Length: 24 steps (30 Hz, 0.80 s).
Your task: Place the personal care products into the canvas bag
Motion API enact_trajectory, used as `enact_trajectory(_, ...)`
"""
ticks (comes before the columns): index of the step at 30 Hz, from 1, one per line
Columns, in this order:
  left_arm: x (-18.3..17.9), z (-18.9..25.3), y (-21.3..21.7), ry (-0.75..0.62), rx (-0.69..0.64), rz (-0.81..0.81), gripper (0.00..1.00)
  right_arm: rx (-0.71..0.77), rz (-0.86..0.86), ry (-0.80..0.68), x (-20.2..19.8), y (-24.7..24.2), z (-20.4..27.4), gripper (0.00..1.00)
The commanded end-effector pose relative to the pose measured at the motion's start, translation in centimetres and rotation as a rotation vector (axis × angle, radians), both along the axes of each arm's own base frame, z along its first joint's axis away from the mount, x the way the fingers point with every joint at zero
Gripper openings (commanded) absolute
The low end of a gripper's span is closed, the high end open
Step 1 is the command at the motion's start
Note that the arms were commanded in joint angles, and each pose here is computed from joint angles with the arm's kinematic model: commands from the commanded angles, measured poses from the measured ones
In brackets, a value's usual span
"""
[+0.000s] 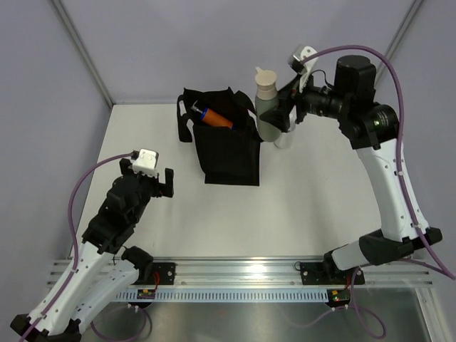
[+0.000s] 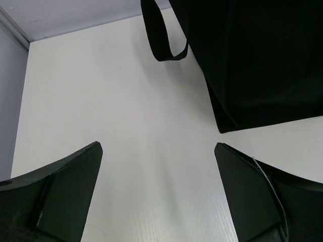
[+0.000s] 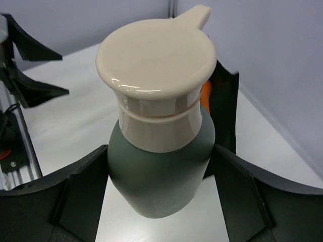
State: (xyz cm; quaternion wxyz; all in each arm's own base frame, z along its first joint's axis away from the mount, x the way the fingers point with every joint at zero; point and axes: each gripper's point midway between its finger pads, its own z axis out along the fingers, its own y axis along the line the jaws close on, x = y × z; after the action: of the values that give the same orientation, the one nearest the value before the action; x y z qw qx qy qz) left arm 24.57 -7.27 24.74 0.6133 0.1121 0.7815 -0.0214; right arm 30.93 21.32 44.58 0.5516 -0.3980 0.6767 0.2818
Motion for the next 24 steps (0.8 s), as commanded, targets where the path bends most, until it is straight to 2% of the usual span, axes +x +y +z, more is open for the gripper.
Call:
enact_trajectory(1,0.5,0.9,0.2,-0.04,0.003,0.018,0.99,0.09,0.048,-0.097,1.9,3.7,4.7,0.0)
enact_trajectory(5,0.5,0.8,0.3,-0.041,0.007,0.023,0.99,0.109,0.054,-0.146,6.4,8.6,5.9,0.0)
enact_trajectory(7,0.5,0.8,0.5,-0.046,0.008,0.032,0.99,0.153,0.05,-0.199,7.2,10.0,7.8,0.0)
enact_trajectory(8,0.5,0.8,0.6,-0.047,0.01,0.034,0.99,0.155,0.04,-0.199,9.0,11.5,6.7,0.0)
enact_trajectory(13,0.5,0.7,0.8,-0.047,0.019,0.042,0.99,0.157,0.002,-0.23,12.4,14.3,5.0,0.0)
enact_trajectory(16,0.5,0.6,0.8,-0.047,0.022,0.046,0.99,0.071,-0.046,-0.204,15.0,14.7,0.9,0.0)
enact_trajectory(18,0.5,0.6,0.9,-0.047,0.023,0.046,0.99,0.018,-0.06,-0.19,15.4,14.4,-1.0,0.0)
enact_trajectory(19,0.5,0.7,0.8,-0.049,0.022,0.041,0.99,-0.046,-0.056,-0.146,15.9,14.4,-4.4,0.0)
enact_trajectory(20,0.5,0.7,0.8,-0.049,0.022,0.041,0.99,-0.051,-0.055,-0.164,15.0,13.7,-3.7,0.0)
enact_trajectory(22,0.5,0.7,0.6,-0.049,0.022,0.033,0.99,-0.101,-0.051,-0.147,14.8,13.2,-5.9,0.0)
enact_trajectory(24,0.6,0.6,0.4,-0.044,0.023,0.019,0.99,-0.127,-0.061,-0.151,14.2,12.5,-6.2,0.0)
